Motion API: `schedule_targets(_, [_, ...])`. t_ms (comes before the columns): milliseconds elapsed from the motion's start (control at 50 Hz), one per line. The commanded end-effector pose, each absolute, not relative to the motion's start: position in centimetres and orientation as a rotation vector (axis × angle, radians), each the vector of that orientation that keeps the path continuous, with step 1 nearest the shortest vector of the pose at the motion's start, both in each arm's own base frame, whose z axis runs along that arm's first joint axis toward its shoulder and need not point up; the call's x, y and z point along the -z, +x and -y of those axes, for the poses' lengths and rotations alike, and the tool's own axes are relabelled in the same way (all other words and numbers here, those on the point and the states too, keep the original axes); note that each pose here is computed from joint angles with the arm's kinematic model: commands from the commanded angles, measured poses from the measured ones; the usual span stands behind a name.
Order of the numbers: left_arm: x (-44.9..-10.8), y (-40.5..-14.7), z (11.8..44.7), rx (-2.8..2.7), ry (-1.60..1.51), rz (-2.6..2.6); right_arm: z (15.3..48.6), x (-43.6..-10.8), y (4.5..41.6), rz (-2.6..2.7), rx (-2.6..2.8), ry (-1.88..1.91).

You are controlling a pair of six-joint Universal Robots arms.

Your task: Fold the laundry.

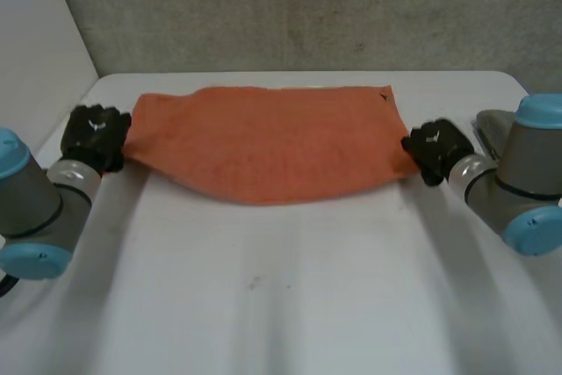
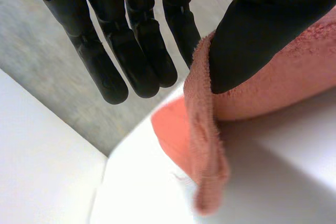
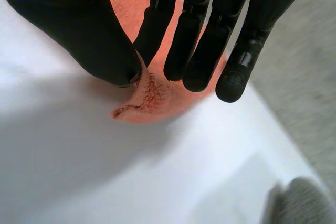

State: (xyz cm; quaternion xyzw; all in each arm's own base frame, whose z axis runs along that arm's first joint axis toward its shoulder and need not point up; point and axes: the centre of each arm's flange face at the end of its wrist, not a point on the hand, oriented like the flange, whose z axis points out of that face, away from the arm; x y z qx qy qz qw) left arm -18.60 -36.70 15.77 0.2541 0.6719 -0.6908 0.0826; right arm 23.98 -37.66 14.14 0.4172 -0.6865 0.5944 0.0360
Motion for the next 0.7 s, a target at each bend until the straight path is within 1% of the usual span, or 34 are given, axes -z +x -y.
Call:
schedule_targets(20, [-15.0,-18.1,34.9,1.913,0.874,-2.007,36.4,-13.8,23.1,2.243,-1.65,1.34])
schedule_targets(120, [-16.5,-17.1,34.0,1.891,0.847,-2.024,35.8,-15.8,21.9,2.307,-1.601,1.312])
schedule_targets(280, [-18.6,-17.0,31.1,1.843,0.866,-2.081,34.9,-16.5,19.9,2.445,-1.482,1.242])
schedule_targets(340, [-18.8,-16.9,30.3,1.812,0.875,-2.115,34.4,-16.9,19.2,2.48,-1.446,1.232])
schedule_targets(400, [-18.6,-16.7,29.0,1.748,0.896,-2.173,33.6,-18.0,18.3,2.497,-1.414,1.234])
schedule_targets(480, [-18.0,-16.3,27.2,1.601,0.937,-2.283,31.4,-18.2,17.9,2.536,-1.275,1.338])
schedule_targets(500, [-17.6,-15.9,26.2,1.508,0.957,-2.349,30.4,-17.8,17.7,2.561,-1.184,1.396])
schedule_targets(560, [-17.1,-15.2,24.5,1.355,0.986,-2.442,29.0,-17.3,17.1,2.579,-1.055,1.481])
schedule_targets(580, [-16.8,-14.8,23.4,1.269,1.005,-2.487,28.0,-17.7,16.5,2.572,-1.0,1.52])
schedule_targets(640, [-16.6,-14.1,21.9,1.159,1.054,-2.508,26.6,-18.9,15.3,2.541,-0.951,1.552])
schedule_targets(660, [-16.6,-13.9,20.8,1.099,1.114,-2.493,25.7,-19.4,14.7,2.52,-0.915,1.579])
schedule_targets(700, [-16.5,-13.7,19.5,1.037,1.184,-2.474,24.7,-19.9,14.1,2.501,-0.876,1.616])
